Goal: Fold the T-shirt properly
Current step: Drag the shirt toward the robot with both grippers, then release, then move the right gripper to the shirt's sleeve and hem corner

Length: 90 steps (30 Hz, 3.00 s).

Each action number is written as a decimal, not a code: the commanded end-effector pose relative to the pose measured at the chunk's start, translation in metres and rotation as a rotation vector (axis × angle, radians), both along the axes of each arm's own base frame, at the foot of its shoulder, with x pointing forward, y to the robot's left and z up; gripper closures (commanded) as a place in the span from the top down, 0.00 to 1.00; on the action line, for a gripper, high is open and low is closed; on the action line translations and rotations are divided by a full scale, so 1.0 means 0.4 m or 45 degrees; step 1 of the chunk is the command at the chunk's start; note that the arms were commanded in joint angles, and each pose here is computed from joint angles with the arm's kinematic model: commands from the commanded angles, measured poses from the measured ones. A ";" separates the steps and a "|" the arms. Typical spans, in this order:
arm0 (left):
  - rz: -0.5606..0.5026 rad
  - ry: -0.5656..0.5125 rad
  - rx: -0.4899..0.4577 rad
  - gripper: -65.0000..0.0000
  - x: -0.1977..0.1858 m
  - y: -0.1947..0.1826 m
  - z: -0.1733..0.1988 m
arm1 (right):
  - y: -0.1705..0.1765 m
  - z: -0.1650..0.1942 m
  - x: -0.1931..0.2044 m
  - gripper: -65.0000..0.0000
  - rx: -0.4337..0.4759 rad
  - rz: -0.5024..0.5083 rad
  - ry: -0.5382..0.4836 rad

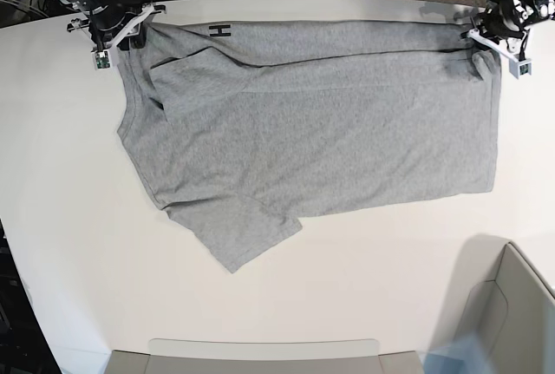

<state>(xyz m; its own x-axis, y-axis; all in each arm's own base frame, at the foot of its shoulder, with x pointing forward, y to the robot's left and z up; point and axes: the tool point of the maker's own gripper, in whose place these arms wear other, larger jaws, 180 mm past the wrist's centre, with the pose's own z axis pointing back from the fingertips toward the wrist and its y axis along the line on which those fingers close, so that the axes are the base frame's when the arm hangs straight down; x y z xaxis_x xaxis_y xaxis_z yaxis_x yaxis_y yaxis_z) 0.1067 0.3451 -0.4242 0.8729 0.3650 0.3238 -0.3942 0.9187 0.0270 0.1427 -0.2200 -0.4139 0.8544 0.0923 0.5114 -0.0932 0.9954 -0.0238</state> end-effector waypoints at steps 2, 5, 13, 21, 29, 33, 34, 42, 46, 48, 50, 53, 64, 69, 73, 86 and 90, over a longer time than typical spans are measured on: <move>-0.031 -0.033 0.031 0.27 0.021 0.009 0.026 | -0.006 0.025 0.006 0.30 -0.035 0.020 -0.020; -0.040 -0.044 0.036 0.27 0.028 0.006 0.033 | -0.008 0.047 0.024 0.32 -0.047 0.025 -0.063; -0.034 -0.064 0.047 0.27 0.036 0.013 0.042 | -0.029 0.074 0.059 0.32 -0.065 -0.013 -0.124; 0.087 -0.123 0.130 0.27 0.030 0.106 0.097 | -0.029 0.075 0.060 0.32 -0.068 -0.012 -0.127; 0.096 -0.135 0.138 0.27 0.031 0.111 0.100 | -0.033 0.086 0.082 0.32 -0.070 -0.017 -0.158; 0.143 -0.172 0.163 0.27 0.030 0.138 0.123 | -0.084 0.121 0.118 0.32 -0.108 -0.092 -0.231; 0.162 -0.191 0.163 0.27 0.034 0.144 0.129 | -0.094 0.133 0.132 0.32 -0.115 -0.104 -0.256; 0.124 -0.418 0.148 0.27 0.166 0.092 0.212 | -0.053 0.256 0.290 0.32 -0.139 0.086 -0.498; 0.112 -0.514 0.136 0.27 0.217 0.066 0.249 | 0.015 0.296 0.378 0.32 -0.093 0.183 -0.593; 0.096 -0.519 0.107 0.27 0.239 0.048 0.252 | 0.064 0.301 0.421 0.32 -0.053 0.248 -0.616; 0.059 -0.512 0.072 0.27 0.267 0.020 0.249 | 0.103 0.293 0.465 0.32 -0.036 0.305 -0.611; 0.005 -0.509 0.028 0.27 0.296 -0.025 0.240 | 0.135 0.267 0.533 0.32 -0.077 0.366 -0.567; -0.097 -0.505 -0.024 0.27 0.338 -0.097 0.224 | 0.162 0.170 0.713 0.32 0.062 0.350 -0.411; -0.096 -0.513 -0.025 0.27 0.343 -0.097 0.228 | 0.137 0.064 0.716 0.32 0.146 0.164 -0.362; -0.096 -0.513 -0.025 0.27 0.343 -0.097 0.228 | 0.111 -0.004 0.672 0.32 0.143 0.104 -0.271; -0.094 -0.512 -0.026 0.27 0.344 -0.096 0.227 | 0.098 -0.006 0.444 0.32 -0.011 0.132 -0.095; -0.095 -0.534 -0.026 0.27 0.359 -0.096 0.237 | 0.108 0.047 0.438 0.32 -0.035 0.141 -0.167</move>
<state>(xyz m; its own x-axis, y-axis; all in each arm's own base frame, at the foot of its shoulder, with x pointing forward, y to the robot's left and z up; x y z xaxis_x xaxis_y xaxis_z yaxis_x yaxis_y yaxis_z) 0.2428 0.3027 -0.3411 0.7151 0.3335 0.6144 -0.3115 0.9388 -0.1471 0.3033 -0.1778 -0.4107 0.8022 0.1989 0.5629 -0.1982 0.9781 -0.0632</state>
